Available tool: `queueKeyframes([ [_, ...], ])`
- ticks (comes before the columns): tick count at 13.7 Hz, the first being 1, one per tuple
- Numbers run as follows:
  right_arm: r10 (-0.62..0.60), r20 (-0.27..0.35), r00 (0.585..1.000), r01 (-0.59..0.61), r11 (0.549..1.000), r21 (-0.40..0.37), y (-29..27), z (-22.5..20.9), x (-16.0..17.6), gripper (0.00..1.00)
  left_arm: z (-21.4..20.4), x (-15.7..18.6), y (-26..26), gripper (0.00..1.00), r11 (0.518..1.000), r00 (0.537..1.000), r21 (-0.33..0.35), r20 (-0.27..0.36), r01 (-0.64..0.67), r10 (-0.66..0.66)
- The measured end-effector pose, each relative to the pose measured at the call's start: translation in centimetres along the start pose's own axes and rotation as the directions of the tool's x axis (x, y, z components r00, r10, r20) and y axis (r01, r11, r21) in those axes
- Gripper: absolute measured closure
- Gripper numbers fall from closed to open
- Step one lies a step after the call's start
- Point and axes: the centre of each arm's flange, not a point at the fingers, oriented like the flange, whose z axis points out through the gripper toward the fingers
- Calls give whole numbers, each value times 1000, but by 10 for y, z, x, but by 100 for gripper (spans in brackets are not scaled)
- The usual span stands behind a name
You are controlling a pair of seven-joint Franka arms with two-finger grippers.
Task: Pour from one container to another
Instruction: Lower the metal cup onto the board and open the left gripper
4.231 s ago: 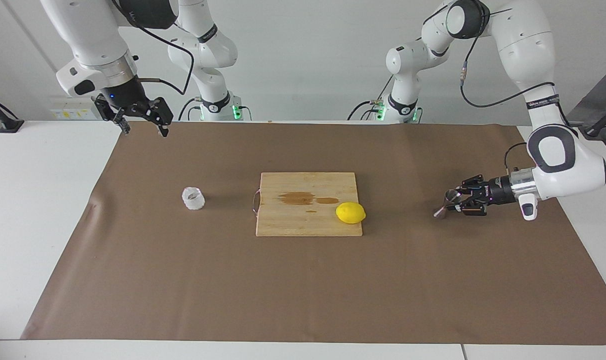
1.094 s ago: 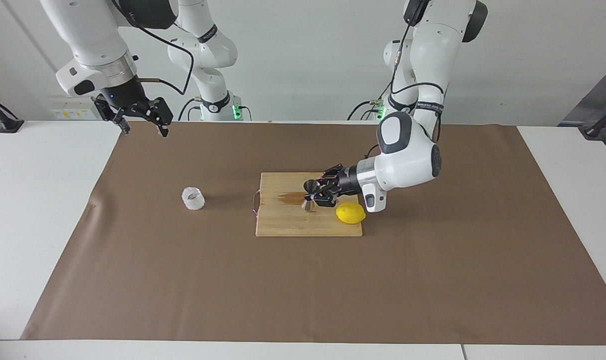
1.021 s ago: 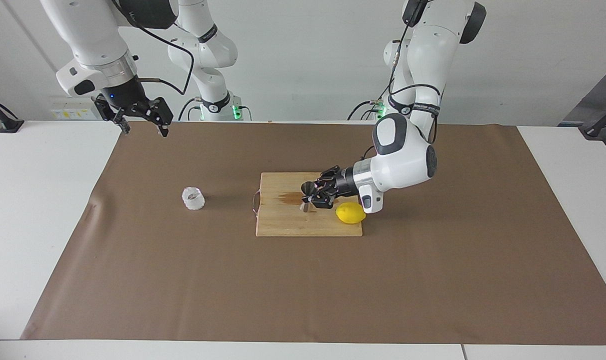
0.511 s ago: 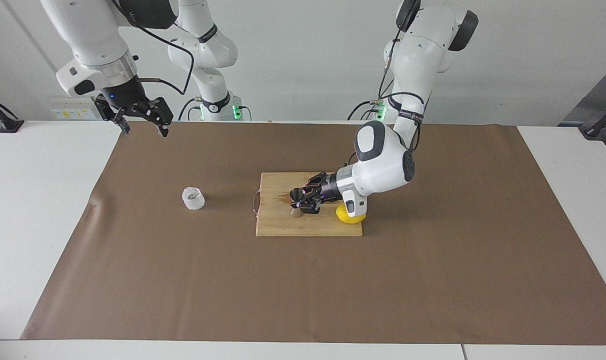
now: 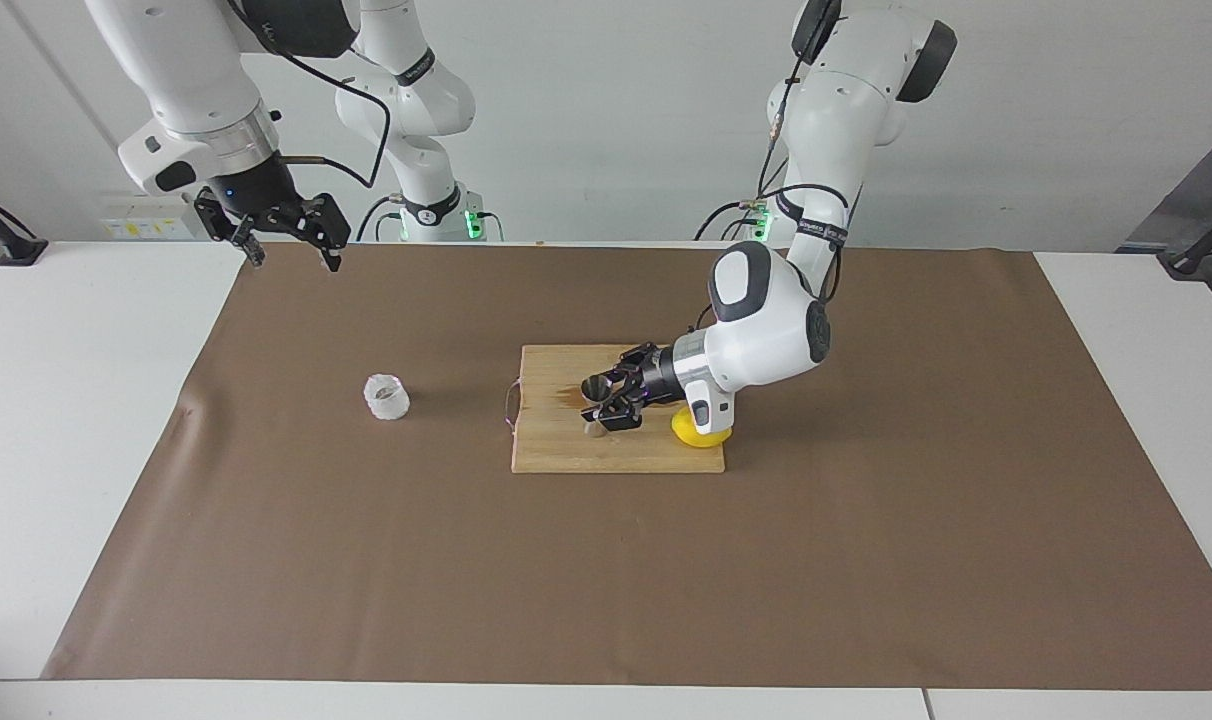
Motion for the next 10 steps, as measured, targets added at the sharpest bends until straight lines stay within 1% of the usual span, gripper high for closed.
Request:
queueKeyframes([
  [1, -1, 0, 1000, 1, 1000, 0, 0, 0, 0, 0, -3, -3, 3, 5, 1000, 1000, -6, -2, -9, 9],
  [2, -2, 0, 1000, 2, 1000, 0, -1, 0, 0, 0, -11, -7, 8, 0, 999, 999, -14, -17, -32, 32],
  [4, -4, 1, 1000, 4, 1000, 0, -2, 1, 0, 0, -28, -17, 18, 0, 997, 995, 1, -70, -74, 74],
  [7, -5, -15, 1000, 5, 1000, 1, -3, 6, 3, 0, -70, -27, 28, 0, 986, 978, 113, -150, -126, 142],
  [10, -51, -31, 998, 51, 999, 1, -4, 19, 8, 0, -120, -20, 35, 0, 970, 947, 182, -248, -160, 203],
])
